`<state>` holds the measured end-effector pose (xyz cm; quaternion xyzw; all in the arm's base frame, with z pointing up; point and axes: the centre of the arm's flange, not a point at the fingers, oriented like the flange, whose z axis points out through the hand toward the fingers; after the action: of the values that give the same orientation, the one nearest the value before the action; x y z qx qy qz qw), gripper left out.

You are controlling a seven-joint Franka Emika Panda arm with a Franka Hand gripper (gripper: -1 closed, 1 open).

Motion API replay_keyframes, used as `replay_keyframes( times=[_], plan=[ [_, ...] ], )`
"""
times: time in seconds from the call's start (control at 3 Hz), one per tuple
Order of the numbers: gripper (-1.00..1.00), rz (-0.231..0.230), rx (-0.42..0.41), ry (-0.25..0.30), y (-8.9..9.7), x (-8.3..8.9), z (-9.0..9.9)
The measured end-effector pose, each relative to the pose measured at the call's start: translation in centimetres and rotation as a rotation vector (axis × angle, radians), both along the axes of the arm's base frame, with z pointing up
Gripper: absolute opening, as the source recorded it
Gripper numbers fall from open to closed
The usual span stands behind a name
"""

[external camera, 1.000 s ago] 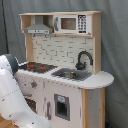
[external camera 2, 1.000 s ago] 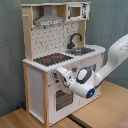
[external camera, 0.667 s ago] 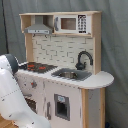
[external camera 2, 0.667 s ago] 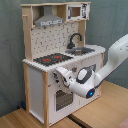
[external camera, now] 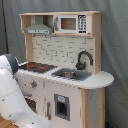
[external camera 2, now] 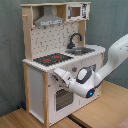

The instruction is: Play with the kitchen

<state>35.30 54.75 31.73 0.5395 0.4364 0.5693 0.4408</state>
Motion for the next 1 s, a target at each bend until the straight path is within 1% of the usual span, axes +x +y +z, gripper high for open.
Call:
replay_keyframes(
  times=[0.33,1.0],
  plan=[
    [-1.0,-0.007,-0.119,-0.006,-0.03,0.0,-0.13],
    [-1.0,-0.032,-0.386,-0.027,-0.08,0.0,-0.49]
  ],
)
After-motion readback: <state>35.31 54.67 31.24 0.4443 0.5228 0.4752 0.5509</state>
